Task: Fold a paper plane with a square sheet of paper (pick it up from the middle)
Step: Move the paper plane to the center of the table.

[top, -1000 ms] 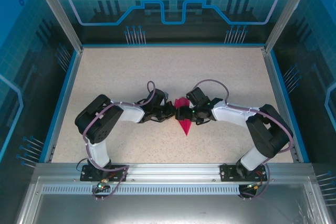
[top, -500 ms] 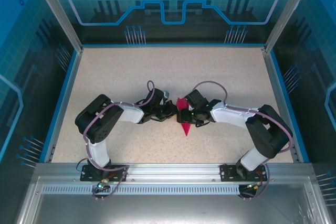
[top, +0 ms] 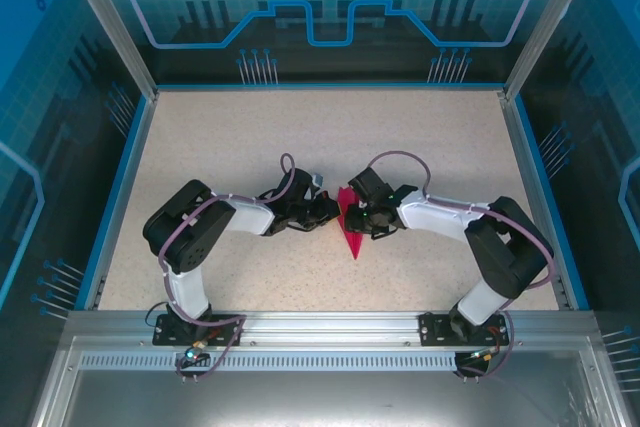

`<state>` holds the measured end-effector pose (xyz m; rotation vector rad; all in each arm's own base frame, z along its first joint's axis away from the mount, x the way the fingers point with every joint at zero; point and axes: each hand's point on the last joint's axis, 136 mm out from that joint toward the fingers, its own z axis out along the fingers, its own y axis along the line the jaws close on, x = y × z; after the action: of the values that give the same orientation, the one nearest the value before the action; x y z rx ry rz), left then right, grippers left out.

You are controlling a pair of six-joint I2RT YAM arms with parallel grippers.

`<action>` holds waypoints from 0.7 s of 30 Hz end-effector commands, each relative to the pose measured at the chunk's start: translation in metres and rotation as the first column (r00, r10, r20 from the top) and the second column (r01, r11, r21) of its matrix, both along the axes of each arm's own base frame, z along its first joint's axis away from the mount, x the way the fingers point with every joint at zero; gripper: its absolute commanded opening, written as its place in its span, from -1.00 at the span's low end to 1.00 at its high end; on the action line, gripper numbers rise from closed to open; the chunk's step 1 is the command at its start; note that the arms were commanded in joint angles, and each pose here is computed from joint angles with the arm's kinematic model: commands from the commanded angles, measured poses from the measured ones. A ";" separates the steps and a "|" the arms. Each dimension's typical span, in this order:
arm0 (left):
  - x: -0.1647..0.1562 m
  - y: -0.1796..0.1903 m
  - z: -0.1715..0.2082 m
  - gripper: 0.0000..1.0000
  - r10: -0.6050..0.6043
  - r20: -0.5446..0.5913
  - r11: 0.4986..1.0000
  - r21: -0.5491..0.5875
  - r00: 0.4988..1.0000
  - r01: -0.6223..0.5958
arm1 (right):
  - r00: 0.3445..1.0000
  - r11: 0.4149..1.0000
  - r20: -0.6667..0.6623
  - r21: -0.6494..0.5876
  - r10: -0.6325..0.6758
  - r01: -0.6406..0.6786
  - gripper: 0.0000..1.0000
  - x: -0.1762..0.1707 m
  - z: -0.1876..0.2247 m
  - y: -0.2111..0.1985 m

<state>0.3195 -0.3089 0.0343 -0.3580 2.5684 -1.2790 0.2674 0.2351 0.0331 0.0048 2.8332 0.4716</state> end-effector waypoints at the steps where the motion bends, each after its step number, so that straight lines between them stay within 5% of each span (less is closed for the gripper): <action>1: -0.003 0.004 -0.002 -0.94 0.000 -0.020 1.000 -0.003 1.000 0.000 | 1.000 1.000 -0.019 -0.021 0.007 -0.007 -0.36 -0.003 -0.003 0.004; 11: -0.002 0.005 -0.001 -0.82 0.010 -0.020 1.000 0.000 1.000 -0.010 | 0.999 0.997 -0.041 -0.075 0.014 -0.017 -0.49 -0.008 -0.010 0.003; 15: 0.002 0.014 0.011 -0.45 0.028 -0.006 1.000 0.012 1.000 -0.028 | 1.000 0.994 -0.024 -0.109 0.001 -0.004 -0.73 -0.004 -0.006 -0.002; 21: 0.011 0.054 0.040 0.26 0.115 0.044 0.988 0.097 0.992 -0.119 | 0.999 0.979 0.029 -0.202 0.022 -0.016 -0.78 0.005 0.011 -0.016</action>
<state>0.3311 -0.2784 0.0645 -0.4350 2.5280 -1.2129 0.2702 0.2267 0.0313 -0.0205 2.8629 0.2810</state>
